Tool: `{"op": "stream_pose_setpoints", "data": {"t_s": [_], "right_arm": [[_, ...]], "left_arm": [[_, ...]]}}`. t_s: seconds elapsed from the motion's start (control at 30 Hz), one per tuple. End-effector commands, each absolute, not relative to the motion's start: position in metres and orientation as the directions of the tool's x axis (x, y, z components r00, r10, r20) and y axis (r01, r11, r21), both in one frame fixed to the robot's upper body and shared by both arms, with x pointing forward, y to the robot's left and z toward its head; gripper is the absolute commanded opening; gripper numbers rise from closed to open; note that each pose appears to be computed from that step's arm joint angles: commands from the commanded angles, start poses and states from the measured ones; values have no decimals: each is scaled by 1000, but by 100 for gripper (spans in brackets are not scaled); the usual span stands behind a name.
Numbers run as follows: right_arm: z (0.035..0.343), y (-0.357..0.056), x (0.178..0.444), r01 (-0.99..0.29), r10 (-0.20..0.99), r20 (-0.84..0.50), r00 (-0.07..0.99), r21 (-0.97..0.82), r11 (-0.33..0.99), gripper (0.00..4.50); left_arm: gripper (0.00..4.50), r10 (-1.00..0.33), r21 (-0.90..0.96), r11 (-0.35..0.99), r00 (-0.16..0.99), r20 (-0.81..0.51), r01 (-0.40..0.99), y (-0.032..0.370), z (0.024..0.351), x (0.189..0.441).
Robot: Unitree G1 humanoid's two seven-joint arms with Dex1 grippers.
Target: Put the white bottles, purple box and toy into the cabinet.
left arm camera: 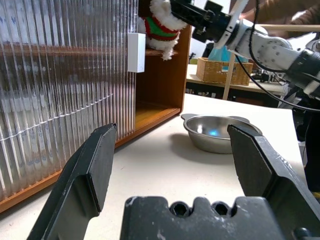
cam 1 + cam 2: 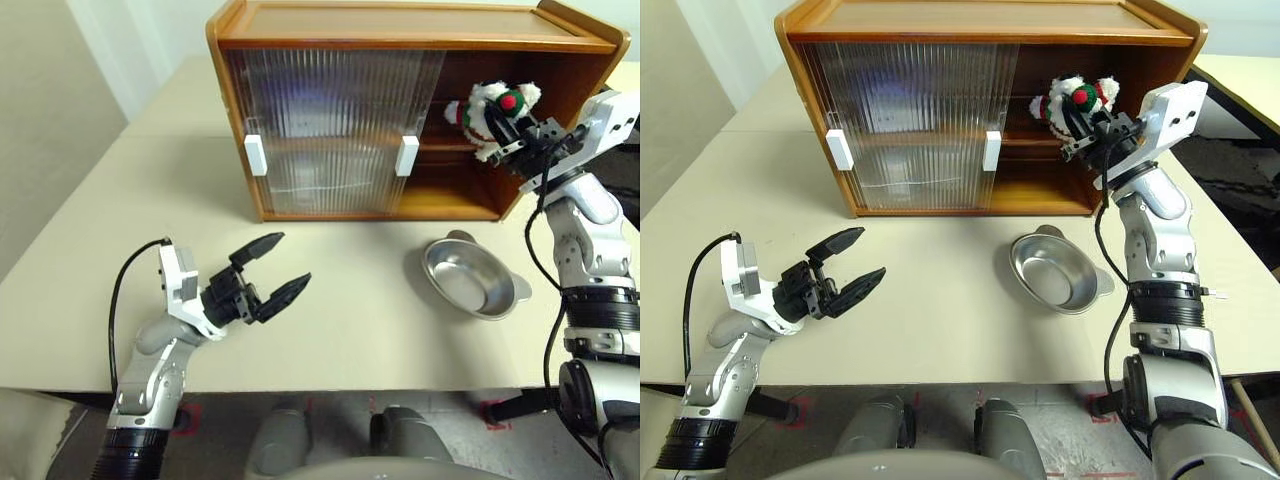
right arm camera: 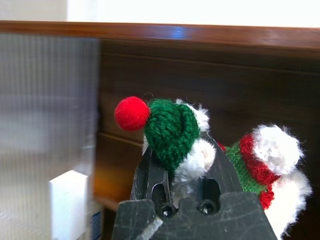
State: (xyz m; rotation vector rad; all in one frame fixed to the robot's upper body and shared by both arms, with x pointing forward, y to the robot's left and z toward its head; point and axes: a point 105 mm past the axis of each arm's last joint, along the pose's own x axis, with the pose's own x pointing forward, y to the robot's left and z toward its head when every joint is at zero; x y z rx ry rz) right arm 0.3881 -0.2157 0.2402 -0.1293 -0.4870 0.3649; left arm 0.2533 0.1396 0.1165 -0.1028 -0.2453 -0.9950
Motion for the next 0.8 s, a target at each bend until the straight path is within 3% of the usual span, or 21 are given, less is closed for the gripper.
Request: {"op": "stream_pose_setpoints", "data": {"t_s": [0.03,0.6,0.8], "right_arm": [[248,-220,393,-294,371,453,810,-234,927,54],[239,-228,422,-264,322,379,867,-200,944,54],[245,-229,423,-246,314,397,862,-214,945,265]], "left_arm": [[450,-814,26,551,530,239,834,141,114,255],[450,-816,21,543,522,248,839,135,114,255],[450,-816,20,544,523,247,839,135,114,255]]}}
